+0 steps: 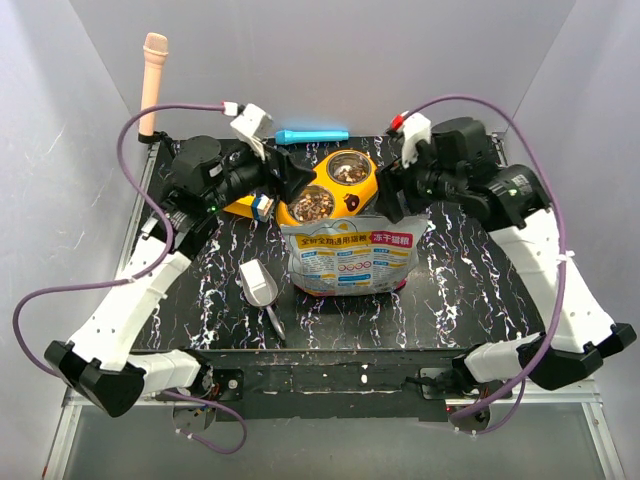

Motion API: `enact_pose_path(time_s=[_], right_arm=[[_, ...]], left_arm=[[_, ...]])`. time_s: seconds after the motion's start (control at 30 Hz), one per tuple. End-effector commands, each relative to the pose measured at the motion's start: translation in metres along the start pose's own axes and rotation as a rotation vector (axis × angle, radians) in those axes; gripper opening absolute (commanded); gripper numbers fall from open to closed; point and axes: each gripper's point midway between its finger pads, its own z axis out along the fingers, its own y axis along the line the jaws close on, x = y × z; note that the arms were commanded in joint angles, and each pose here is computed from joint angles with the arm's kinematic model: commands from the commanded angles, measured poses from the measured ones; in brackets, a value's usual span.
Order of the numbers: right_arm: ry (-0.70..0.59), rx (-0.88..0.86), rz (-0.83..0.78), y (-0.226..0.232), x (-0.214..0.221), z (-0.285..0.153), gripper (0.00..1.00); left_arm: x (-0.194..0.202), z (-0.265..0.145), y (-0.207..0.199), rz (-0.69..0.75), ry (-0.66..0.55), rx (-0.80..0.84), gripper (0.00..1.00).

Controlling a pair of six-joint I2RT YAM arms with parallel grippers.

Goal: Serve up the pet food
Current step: Reset both arms

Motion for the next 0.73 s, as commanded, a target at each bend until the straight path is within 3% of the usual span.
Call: enact_pose_path(time_s=[0.0, 0.2, 0.37, 0.53, 0.7], right_arm=[[-0.093, 0.254, 0.173, -0.029, -0.025, -0.054, 0.86], [-0.224, 0.579, 0.361, -0.068, -0.012, -0.125, 0.89], [-0.371, 0.766, 0.378, -0.089, 0.003, -0.188, 0.9], [-0.526, 0.845, 0.359, -0.095, 0.002, -0.236, 0.9], [-0.498, 0.913, 0.354, -0.103, 0.004, -0.242, 0.91]], left_arm=[[-0.061, -0.028, 0.019, -0.145, -0.173, -0.215, 0.98], [-0.092, -0.061, 0.051, -0.201, -0.195, -0.478, 0.98], [-0.125, -0.109, 0.065, -0.147, -0.302, -0.649, 0.98], [-0.146, -0.143, 0.064, -0.072, -0.373, -0.713, 0.98], [-0.152, -0.15, 0.064, -0.041, -0.365, -0.728, 0.98]])
